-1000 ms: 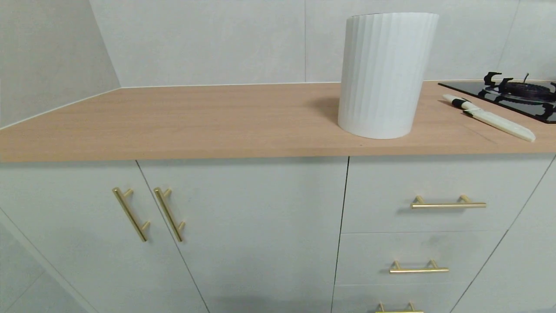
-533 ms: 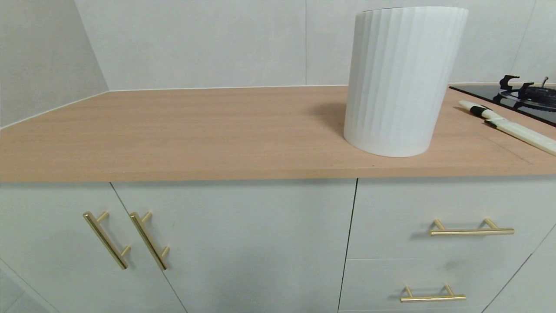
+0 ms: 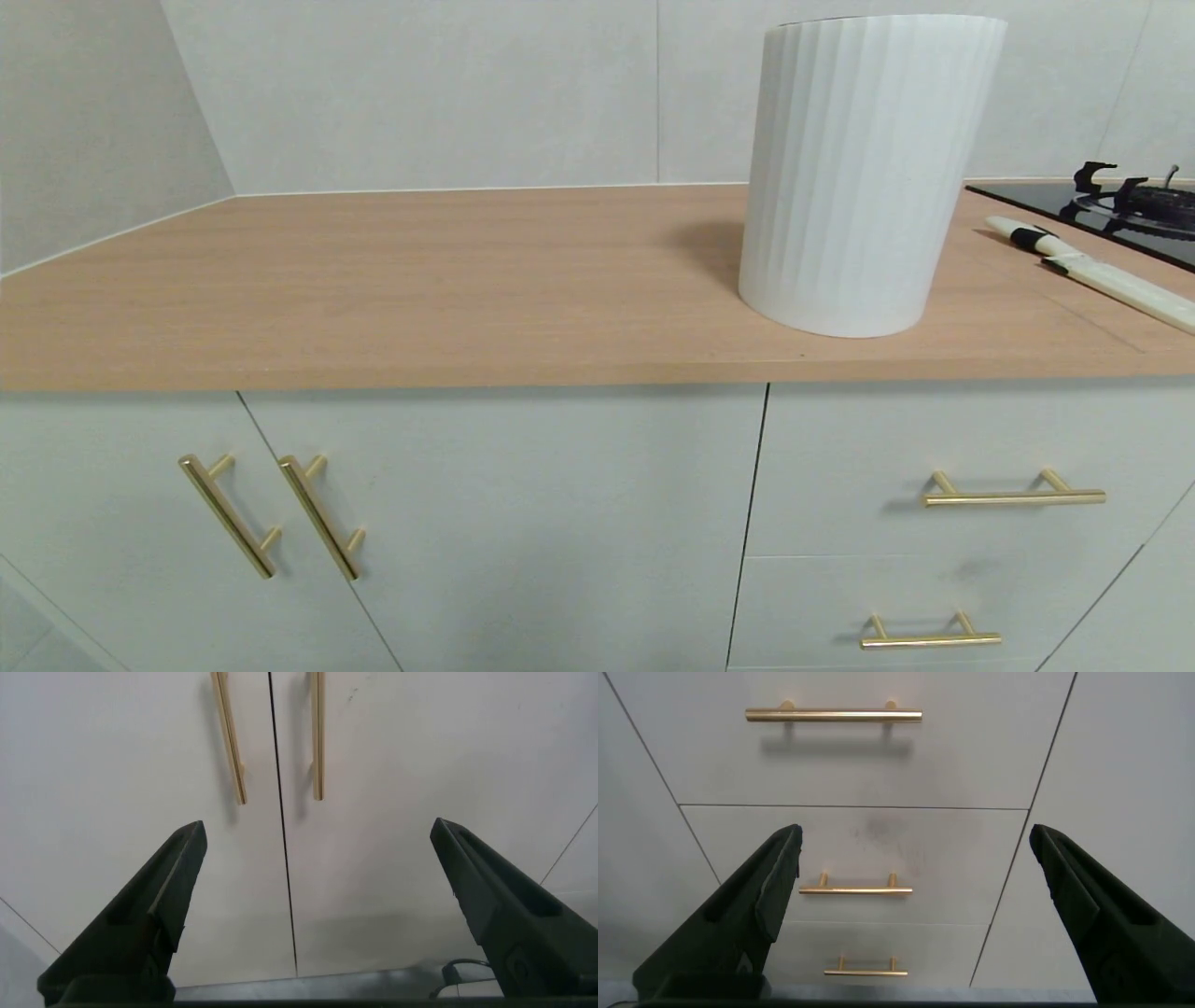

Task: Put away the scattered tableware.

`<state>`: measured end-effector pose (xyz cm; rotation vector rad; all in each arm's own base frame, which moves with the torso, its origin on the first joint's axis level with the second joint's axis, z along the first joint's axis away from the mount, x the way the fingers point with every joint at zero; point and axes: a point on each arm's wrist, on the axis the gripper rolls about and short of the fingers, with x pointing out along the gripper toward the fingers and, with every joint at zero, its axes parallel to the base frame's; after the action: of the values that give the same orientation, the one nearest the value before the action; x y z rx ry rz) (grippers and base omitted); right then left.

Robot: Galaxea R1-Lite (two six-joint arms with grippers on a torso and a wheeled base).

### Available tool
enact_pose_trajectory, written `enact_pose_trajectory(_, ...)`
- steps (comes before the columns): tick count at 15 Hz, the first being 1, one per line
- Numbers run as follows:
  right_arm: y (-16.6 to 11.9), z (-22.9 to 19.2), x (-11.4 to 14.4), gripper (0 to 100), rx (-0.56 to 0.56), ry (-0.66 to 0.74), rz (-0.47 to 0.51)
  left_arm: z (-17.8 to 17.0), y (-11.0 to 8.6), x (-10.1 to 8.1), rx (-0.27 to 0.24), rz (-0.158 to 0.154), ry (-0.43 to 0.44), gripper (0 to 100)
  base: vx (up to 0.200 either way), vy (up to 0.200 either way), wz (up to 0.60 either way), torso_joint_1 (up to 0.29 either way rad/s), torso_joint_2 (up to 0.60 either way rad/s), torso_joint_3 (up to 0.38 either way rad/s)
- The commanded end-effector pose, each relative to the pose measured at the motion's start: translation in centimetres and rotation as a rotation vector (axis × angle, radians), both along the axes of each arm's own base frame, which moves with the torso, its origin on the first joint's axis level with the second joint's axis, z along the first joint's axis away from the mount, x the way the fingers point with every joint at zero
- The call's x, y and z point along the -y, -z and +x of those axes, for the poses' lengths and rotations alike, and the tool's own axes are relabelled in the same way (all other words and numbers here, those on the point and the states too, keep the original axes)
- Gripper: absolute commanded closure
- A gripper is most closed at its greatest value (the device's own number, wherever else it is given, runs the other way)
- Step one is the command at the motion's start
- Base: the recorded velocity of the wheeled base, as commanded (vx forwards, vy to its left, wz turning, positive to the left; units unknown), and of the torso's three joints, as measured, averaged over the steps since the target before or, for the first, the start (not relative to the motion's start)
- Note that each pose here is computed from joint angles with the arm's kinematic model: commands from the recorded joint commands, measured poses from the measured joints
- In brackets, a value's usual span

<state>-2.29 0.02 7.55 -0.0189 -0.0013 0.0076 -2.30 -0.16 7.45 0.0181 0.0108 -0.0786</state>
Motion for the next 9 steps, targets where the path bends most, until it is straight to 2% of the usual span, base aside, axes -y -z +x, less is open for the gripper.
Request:
enact_pose_trajectory(1,0.00,0.01,0.00,0,-0.001,-0.002,-0.001,0.00,0.01,0.00,-0.001,0.000,0.000,0,0.000,-0.200,0.00,0.002,0.01,-0.007)
enact_pose_trajectory(6,0.00,0.01,0.00,0,-0.001,0.000,0.001,0.00,0.01,0.00,-0.001,0.000,0.000,0,0.000,-0.200,0.00,0.000,0.00,0.000)
enact_pose_trajectory(9,0.00,0.01,0.00,0,-0.001,-0.002,0.001,0.00,0.01,0.00,-0.001,0.000,0.000,0,0.000,0.000,0.00,0.000,0.00,0.000)
